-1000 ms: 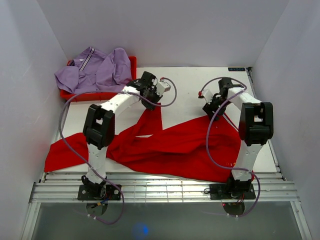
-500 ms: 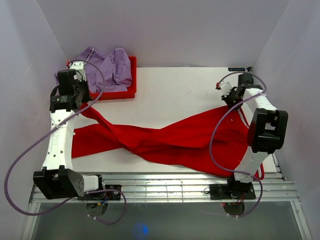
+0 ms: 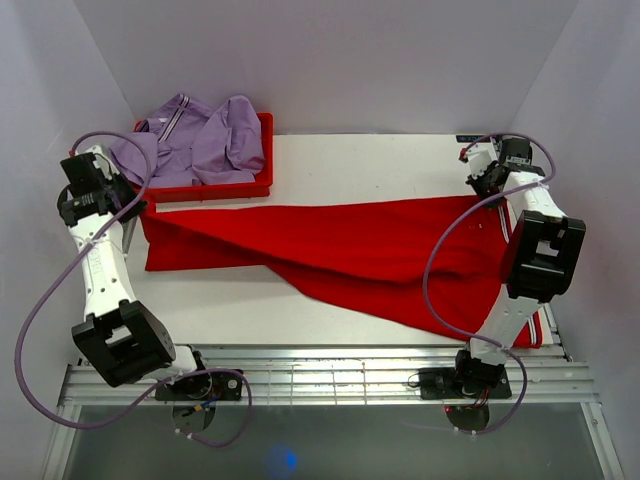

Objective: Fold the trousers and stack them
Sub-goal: Flatten the trousers out

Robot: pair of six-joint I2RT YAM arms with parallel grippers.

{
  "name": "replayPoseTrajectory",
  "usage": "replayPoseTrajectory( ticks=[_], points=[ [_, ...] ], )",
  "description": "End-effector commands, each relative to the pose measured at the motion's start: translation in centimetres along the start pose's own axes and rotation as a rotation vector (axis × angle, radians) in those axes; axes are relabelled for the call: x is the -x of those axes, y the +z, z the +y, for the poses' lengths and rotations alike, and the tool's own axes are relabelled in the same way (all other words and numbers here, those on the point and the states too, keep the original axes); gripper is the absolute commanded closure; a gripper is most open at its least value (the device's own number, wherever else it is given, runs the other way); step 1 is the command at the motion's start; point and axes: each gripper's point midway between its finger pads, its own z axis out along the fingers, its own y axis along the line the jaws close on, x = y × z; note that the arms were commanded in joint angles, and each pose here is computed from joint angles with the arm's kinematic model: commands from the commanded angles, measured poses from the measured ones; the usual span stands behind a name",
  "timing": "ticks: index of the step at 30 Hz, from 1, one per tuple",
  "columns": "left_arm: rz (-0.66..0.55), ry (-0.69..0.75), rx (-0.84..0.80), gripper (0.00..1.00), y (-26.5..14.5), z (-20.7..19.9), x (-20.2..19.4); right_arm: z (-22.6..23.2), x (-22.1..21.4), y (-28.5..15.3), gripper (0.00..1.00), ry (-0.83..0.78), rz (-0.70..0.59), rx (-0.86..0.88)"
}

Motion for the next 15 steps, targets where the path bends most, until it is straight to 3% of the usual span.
replayPoseTrajectory(
  ticks=[1,6,13,15],
  points=[
    [-0.124,-0.004,-0.137,1.0,-3.4,-3.2,3.0,-0.2,1.3,-0.2,0.92,0.035,-0.018,0.017],
    [-0.187,-0.01,-0.094,1.0,-4.3,-2.7,4.2,-1.5,3.2,-1.4,0.92,0.04,-0.105,-0.045],
    [-0.414,0.101,-0.29,1.0,-4.5,-5.8,8.1,-4.7,5.4,-2.6,0.92,0.102,-0.201,-0.202],
    [-0.424,0.122,-0.324,1.0,-2.7,-6.0,8.2,-5.4,5.9,-2.3,0.92,0.131,-0.227,-0.231]
  ],
)
